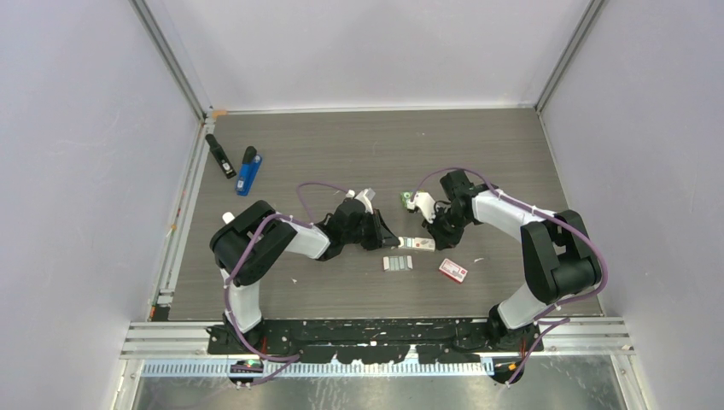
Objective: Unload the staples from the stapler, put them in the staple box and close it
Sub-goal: Close the staple box at the center of the board.
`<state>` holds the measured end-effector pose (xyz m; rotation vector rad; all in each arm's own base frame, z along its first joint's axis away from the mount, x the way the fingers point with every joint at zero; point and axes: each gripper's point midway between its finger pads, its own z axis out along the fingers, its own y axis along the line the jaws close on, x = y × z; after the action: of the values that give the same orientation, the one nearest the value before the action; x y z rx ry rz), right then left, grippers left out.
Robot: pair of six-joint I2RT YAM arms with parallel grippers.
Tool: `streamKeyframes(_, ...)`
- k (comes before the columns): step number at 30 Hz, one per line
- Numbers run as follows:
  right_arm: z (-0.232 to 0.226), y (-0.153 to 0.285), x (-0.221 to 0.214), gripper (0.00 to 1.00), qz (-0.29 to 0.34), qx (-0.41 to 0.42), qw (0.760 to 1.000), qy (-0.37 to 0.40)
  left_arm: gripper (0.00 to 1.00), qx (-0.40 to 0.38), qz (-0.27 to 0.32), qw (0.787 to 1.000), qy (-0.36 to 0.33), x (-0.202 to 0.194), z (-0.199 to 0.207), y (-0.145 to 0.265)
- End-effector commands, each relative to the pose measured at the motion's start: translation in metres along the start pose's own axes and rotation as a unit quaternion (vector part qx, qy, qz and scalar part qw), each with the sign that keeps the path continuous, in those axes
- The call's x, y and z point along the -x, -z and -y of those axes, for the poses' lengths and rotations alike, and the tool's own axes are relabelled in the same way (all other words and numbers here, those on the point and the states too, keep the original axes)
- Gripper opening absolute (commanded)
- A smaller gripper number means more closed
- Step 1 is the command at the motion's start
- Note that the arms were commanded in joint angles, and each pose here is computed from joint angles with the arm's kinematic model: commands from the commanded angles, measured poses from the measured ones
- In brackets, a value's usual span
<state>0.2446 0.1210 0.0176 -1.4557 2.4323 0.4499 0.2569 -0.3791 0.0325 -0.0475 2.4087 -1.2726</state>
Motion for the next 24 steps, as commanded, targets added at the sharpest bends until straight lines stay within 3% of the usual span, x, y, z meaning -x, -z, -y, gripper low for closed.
streamKeyframes(1, 0.015, 0.004, 0.009, 0.09, 0.011, -0.032, 0.999, -0.004, 0.11, -0.027, 0.014, 0.999, -0.014, 0.009, 0.017, 0.000)
streamKeyframes(24, 0.006, -0.005, 0.026, 0.09, 0.025, -0.018, 1.000, 0.001, 0.11, -0.033, 0.006, 0.999, -0.014, 0.007, 0.021, -0.006)
